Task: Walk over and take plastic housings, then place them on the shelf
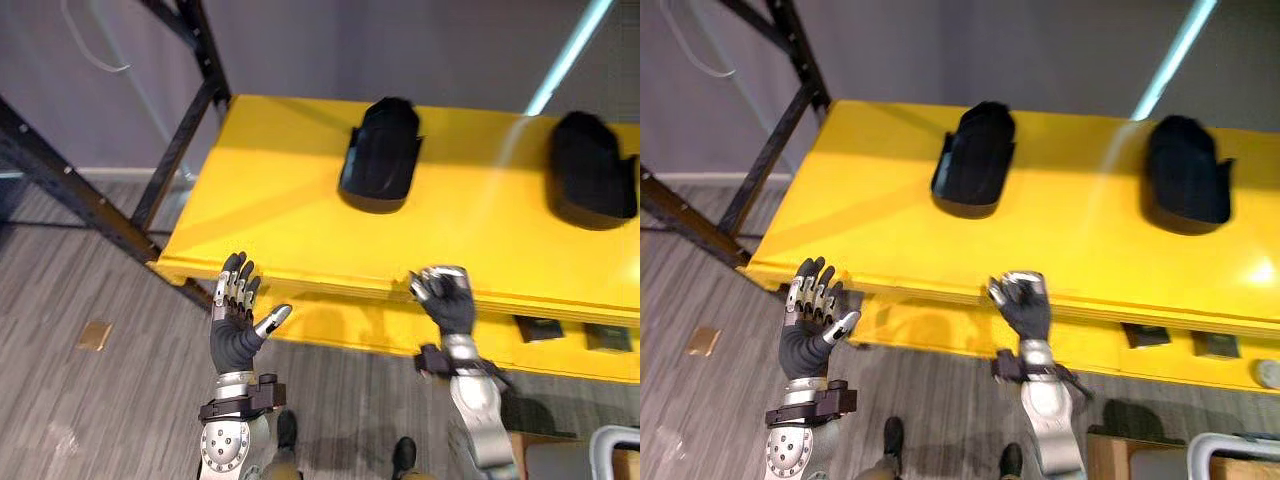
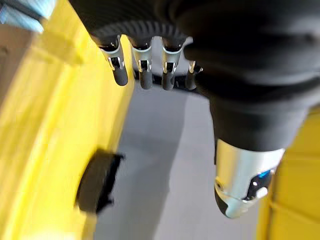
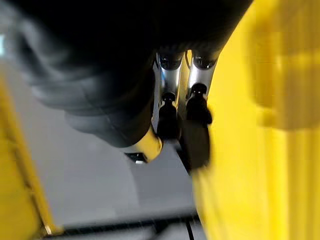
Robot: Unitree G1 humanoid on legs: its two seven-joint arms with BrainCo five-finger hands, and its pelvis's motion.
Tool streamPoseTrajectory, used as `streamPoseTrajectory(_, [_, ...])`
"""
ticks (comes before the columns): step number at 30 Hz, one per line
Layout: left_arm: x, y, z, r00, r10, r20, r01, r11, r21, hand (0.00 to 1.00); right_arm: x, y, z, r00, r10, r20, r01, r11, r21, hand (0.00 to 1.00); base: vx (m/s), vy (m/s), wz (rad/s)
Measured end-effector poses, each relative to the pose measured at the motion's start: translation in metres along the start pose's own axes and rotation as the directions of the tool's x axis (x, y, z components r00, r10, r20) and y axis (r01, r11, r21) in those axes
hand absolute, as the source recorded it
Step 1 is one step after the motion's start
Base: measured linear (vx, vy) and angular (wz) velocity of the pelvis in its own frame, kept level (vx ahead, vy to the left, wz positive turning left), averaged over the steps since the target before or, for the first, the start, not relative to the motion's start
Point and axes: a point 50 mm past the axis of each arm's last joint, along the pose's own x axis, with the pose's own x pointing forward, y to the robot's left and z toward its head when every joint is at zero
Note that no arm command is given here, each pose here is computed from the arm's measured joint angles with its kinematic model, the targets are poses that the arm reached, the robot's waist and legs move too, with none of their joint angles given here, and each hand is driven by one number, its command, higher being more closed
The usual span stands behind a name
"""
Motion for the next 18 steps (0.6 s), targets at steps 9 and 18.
streamPoseTrajectory(9, [0.009,-0.011,-0.008,0.999,-0.051,0.005,0.05,0.997,0.051,0.0,-0.044,-0.071,0.013,0.945,-0.327,-0.016,0.312,0.916,-0.25,0.0,0.0,0.013,-0.91])
streamPoseTrajectory(18, [0.013,-0.011,-0.022,0.998,-0.041,-0.038,0.042,0.998,0.044,0.0,-0.018,-0.057,-0.015,0.973,-0.219,-0.076,0.201,0.96,-0.194,0.0,-0.04,0.048,-1.65])
